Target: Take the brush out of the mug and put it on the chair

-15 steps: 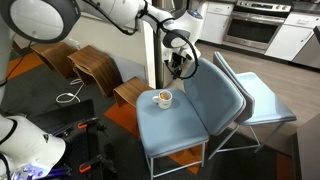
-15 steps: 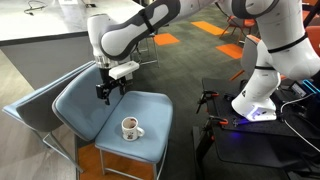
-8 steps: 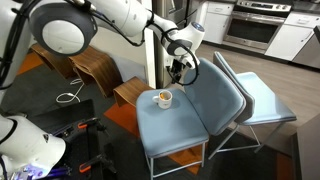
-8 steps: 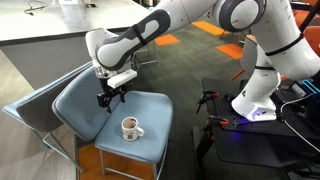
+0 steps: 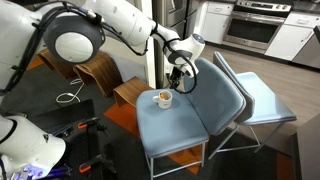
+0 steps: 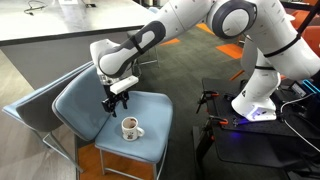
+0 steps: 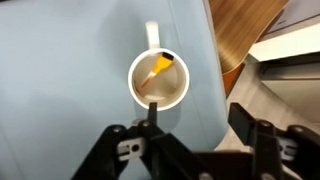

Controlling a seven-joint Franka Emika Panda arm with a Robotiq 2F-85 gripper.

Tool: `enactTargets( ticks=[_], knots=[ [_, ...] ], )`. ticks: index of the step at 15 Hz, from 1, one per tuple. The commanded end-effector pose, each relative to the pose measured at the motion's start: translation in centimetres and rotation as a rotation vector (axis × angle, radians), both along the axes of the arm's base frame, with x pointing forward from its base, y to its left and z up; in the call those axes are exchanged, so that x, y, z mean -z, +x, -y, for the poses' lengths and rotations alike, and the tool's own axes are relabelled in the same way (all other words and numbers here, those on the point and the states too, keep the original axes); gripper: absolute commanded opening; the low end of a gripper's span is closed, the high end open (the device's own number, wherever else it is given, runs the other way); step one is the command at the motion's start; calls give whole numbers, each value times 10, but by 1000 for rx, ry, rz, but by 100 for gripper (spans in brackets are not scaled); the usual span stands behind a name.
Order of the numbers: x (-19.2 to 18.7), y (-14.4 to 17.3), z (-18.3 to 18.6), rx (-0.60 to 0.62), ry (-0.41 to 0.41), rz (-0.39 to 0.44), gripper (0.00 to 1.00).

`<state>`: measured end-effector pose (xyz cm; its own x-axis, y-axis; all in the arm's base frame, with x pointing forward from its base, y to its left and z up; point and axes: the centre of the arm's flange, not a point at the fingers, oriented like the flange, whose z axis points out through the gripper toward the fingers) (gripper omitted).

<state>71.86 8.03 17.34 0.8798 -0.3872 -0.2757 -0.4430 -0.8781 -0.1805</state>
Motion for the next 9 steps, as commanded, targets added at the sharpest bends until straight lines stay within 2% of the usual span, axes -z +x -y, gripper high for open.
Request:
enactTargets(
  ticks=[1,2,3,4,5,6,7,8,9],
  knots=[
    [11,0,2,13,44,-23,70],
    [16,-1,2,23,48,-35,63],
    [21,-3,2,35,55,-46,61],
    [27,-5,2,54,61,-60,52],
    [32,-7,1,80,65,-74,51],
    [38,-9,1,105,78,-84,54],
    [44,-11,1,127,82,-96,49],
    [50,-13,2,152,91,-106,54],
    [55,-15,3,169,97,-114,54]
  ],
)
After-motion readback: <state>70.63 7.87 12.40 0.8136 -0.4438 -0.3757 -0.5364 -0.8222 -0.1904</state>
